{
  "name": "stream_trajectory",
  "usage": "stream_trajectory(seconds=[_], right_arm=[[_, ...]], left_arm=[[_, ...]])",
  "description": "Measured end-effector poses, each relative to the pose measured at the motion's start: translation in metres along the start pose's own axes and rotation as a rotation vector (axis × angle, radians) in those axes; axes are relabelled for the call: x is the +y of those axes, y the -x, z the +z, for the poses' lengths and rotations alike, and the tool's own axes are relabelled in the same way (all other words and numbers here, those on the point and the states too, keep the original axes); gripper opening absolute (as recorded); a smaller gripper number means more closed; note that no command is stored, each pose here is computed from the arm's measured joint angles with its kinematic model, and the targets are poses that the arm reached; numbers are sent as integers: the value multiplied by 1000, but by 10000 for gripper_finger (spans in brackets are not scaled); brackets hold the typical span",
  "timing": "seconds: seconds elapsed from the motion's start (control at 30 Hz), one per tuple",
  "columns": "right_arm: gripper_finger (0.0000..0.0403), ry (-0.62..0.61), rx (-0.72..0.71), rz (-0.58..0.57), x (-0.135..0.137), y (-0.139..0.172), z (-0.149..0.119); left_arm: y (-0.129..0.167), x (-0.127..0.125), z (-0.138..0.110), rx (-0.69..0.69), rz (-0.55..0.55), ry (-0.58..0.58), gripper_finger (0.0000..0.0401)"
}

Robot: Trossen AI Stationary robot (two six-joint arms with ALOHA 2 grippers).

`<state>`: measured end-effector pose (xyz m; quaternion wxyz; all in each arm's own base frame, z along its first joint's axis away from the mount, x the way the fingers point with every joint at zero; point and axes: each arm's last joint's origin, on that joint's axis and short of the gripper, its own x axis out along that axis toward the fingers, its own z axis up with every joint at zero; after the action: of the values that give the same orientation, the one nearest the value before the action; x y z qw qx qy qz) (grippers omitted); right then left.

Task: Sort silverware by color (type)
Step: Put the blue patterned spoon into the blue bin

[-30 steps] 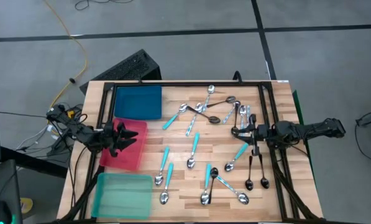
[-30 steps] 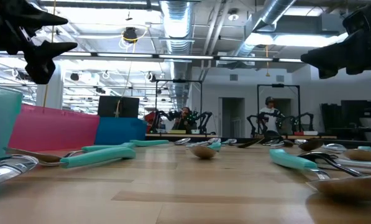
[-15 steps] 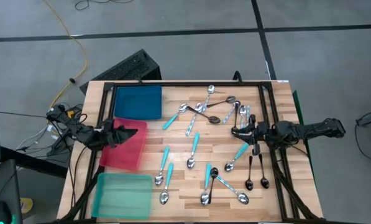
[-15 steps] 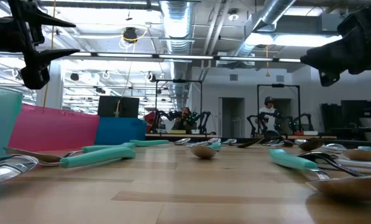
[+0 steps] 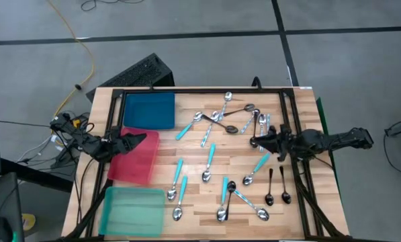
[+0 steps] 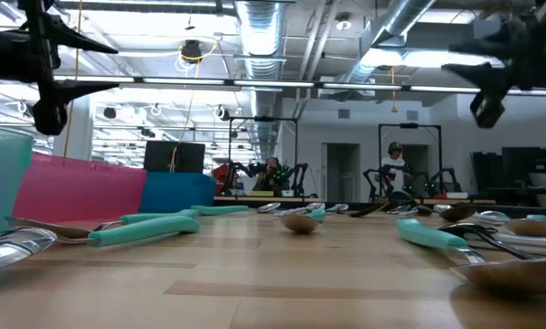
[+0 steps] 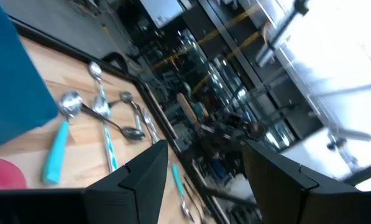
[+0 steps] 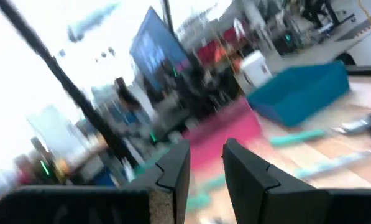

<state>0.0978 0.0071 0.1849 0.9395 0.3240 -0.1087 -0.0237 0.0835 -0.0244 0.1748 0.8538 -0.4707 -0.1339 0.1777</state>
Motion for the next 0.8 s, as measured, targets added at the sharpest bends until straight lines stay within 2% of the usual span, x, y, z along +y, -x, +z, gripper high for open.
stream_trajectory(seconds=[0.13,0.23,0.37,0.8], right_arm=[[121,-139,-162,7,6,1,13],[121,-151,-239,-28,8,2,20],[121,-149,-287,-55,10,3,26],[121,-197,-427,-70,25,7,53]], left_arm=[[0,1,3,-97,62,71,194],[0,2,5,-148,88,136,194],[1,-2,8,-168,67,213,194],[3,-28,39,-280,36,240,194]])
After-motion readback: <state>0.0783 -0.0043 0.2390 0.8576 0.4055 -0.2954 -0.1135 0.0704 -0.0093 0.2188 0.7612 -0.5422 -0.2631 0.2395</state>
